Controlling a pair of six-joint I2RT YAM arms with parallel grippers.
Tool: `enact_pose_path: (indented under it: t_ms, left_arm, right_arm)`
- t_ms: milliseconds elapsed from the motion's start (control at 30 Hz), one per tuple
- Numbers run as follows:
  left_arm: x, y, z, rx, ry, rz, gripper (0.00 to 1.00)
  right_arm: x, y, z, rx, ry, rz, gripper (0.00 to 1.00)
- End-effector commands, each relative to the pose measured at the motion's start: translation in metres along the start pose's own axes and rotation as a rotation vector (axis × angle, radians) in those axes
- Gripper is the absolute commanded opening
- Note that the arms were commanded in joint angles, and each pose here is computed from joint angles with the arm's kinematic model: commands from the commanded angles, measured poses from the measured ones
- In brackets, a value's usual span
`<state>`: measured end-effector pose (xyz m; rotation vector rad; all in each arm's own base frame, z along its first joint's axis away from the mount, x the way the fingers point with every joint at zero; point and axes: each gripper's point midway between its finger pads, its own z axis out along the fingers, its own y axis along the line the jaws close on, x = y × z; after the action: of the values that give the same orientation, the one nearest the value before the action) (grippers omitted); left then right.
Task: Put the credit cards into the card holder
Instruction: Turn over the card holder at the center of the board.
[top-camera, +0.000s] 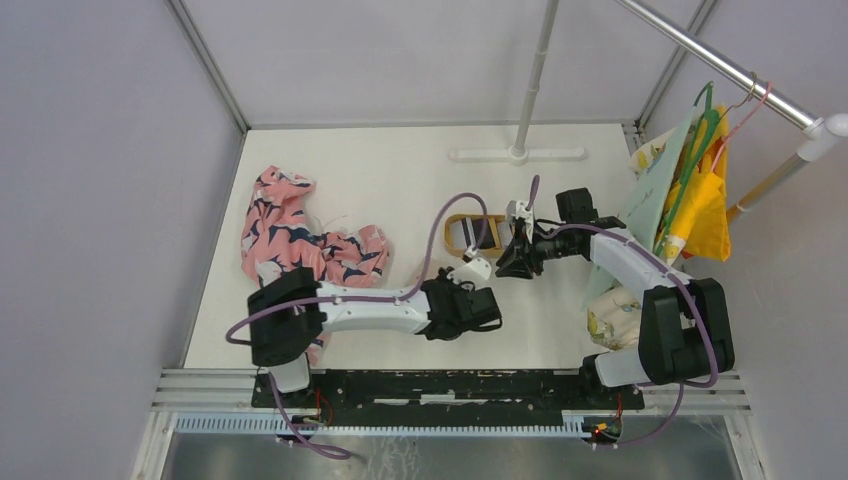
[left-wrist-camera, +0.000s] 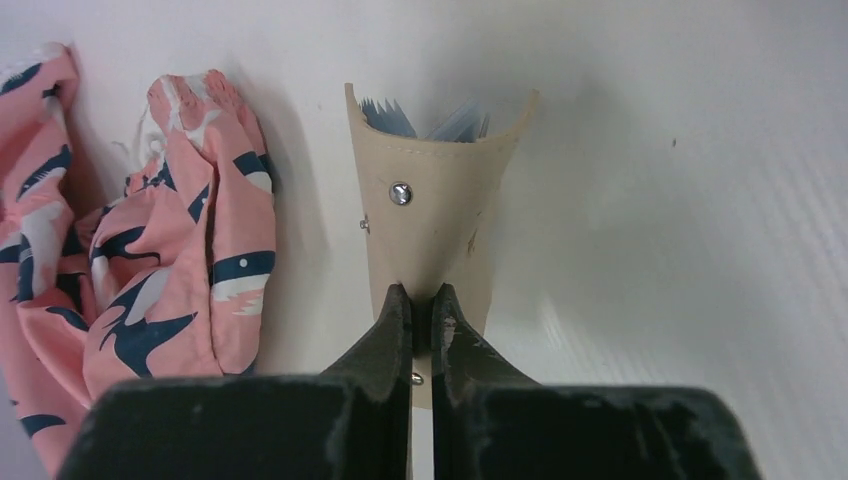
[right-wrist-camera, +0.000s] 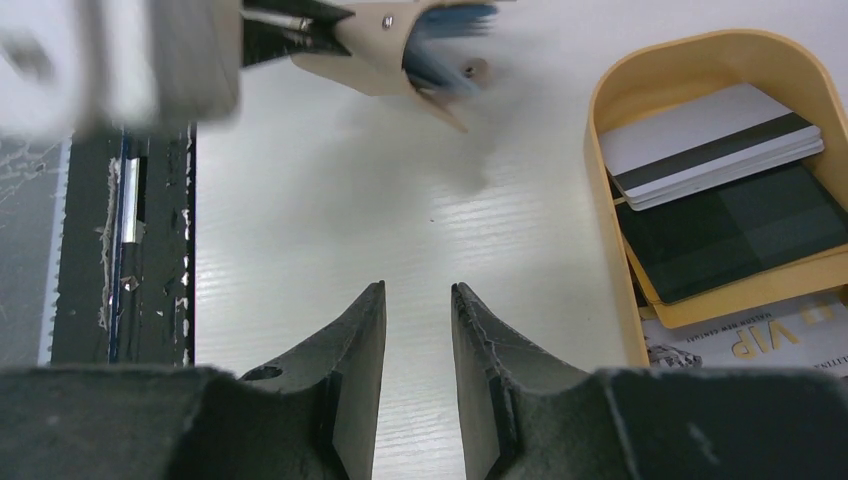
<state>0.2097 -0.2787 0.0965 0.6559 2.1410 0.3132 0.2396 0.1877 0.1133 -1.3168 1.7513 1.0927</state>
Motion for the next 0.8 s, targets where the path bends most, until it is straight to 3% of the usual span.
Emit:
enact_pose_path:
  t_ms: [0,133,300,567,767]
  left_arm:
    - [-0.001,0.001,0.000,-0.139,-0.008,0.209,0.04]
    - [0.008,-0.035,-0.001,-0.072,0.017,0.250,0.29]
    - [0.025,-0.080,-0.013,0.142,0.075,0.223,0.47]
    - [0.025,-0.093,-0.041,0.365,0.079,0.091,0.57]
    - [-0.010,-0.073,-0.071,0.580,-0.011,-0.202,0.57]
  right_arm:
    - [-0.011,-0.002,-0.005,0.009,-0.052,-0.017,0.36]
    - [-0.009,-0.005,-0.006,0.017,-0.054,-0.003,0.36]
    - [-0.007,-0.007,-0.007,0.021,-0.051,0.008,0.36]
    - [-0.004,-0.009,-0.009,0.035,-0.037,-0.022,0.36]
    - [-0.009,0.010,0.004,-0.041,-0.062,-0.247,0.37]
